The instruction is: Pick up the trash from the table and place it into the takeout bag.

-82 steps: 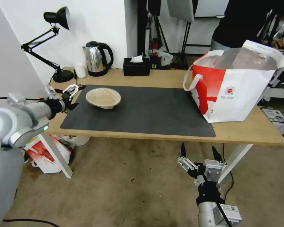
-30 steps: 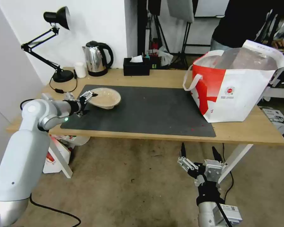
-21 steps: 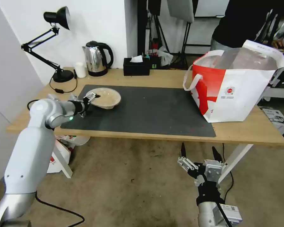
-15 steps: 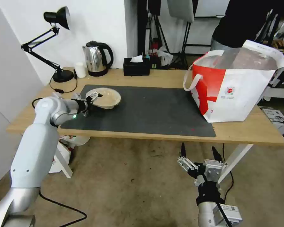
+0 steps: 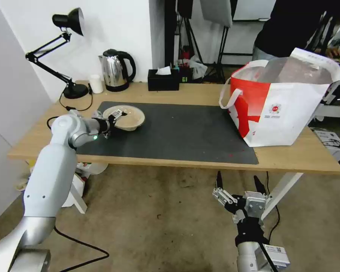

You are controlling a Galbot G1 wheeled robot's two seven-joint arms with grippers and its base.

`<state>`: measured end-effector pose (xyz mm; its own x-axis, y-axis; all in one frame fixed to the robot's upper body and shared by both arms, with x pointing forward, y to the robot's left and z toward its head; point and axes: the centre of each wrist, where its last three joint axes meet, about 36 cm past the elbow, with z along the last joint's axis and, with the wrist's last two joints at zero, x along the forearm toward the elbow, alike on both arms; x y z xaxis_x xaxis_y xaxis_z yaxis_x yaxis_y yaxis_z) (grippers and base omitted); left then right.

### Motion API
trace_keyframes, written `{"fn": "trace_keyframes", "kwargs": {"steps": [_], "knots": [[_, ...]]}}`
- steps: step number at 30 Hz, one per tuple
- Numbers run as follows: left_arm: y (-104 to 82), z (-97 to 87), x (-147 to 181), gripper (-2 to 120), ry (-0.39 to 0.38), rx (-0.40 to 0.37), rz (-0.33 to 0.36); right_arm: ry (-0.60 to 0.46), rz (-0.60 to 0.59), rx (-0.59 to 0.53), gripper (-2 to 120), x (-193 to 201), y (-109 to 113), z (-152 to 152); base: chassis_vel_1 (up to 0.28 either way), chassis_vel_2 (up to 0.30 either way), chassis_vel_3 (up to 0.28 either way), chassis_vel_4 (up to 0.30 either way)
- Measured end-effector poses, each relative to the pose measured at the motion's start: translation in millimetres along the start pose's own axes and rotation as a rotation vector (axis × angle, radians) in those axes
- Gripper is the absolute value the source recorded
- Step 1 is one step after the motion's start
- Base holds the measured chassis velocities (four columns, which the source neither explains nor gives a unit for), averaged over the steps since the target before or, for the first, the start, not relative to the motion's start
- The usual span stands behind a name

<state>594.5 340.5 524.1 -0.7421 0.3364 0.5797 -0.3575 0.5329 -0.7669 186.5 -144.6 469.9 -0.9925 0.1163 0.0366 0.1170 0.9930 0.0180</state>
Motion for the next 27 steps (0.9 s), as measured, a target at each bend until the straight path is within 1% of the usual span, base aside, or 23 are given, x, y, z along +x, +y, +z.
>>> {"fn": "trace_keyframes", "kwargs": {"steps": [5,13,17,18,20,21,22,24,26,27], "knots": [[0.8,-0.7,-5.0,100,0.002,-0.002,0.004,0.0,0.0,0.0,100,0.0,0.0,0.0,0.0,0.0,0.0,0.0],[-0.5,5.5,-13.6,99,-0.002,-0.013,-0.001,0.0,0.0,0.0,100,0.0,0.0,0.0,0.0,0.0,0.0,0.0],[-1.8,8.4,-16.6,87,-0.002,-0.02,-0.006,0.0,0.0,0.0,100,0.0,0.0,0.0,0.0,0.0,0.0,0.0],[-1.8,8.4,-16.6,87,-0.002,-0.02,-0.006,0.0,0.0,0.0,100,0.0,0.0,0.0,0.0,0.0,0.0,0.0],[-2.7,8.9,-17.3,80,-0.002,-0.023,-0.008,0.0,0.0,0.0,100,0.0,0.0,0.0,0.0,0.0,0.0,0.0],[-3.2,9.1,-17.5,75,-0.003,-0.025,-0.008,0.0,0.0,0.0,100,0.0,0.0,0.0,0.0,0.0,0.0,0.0],[-3.2,9.1,-17.5,75,-0.003,-0.025,-0.008,0.0,0.0,0.0,100,0.0,0.0,0.0,0.0,0.0,0.0,0.0],[-3.3,9.4,-17.8,64,-0.003,-0.027,-0.01,0.0,0.0,0.0,100,0.0,0.0,0.0,0.0,0.0,0.0,0.0],[-2.0,9.3,-17.5,56,-0.005,-0.028,-0.014,0.0,0.0,0.0,100,0.0,0.0,0.0,0.0,0.0,0.0,0.0],[-2.0,9.3,-17.5,56,-0.005,-0.028,-0.014,0.0,0.0,0.0,100,0.0,0.0,0.0,0.0,0.0,0.0,0.0]]}}
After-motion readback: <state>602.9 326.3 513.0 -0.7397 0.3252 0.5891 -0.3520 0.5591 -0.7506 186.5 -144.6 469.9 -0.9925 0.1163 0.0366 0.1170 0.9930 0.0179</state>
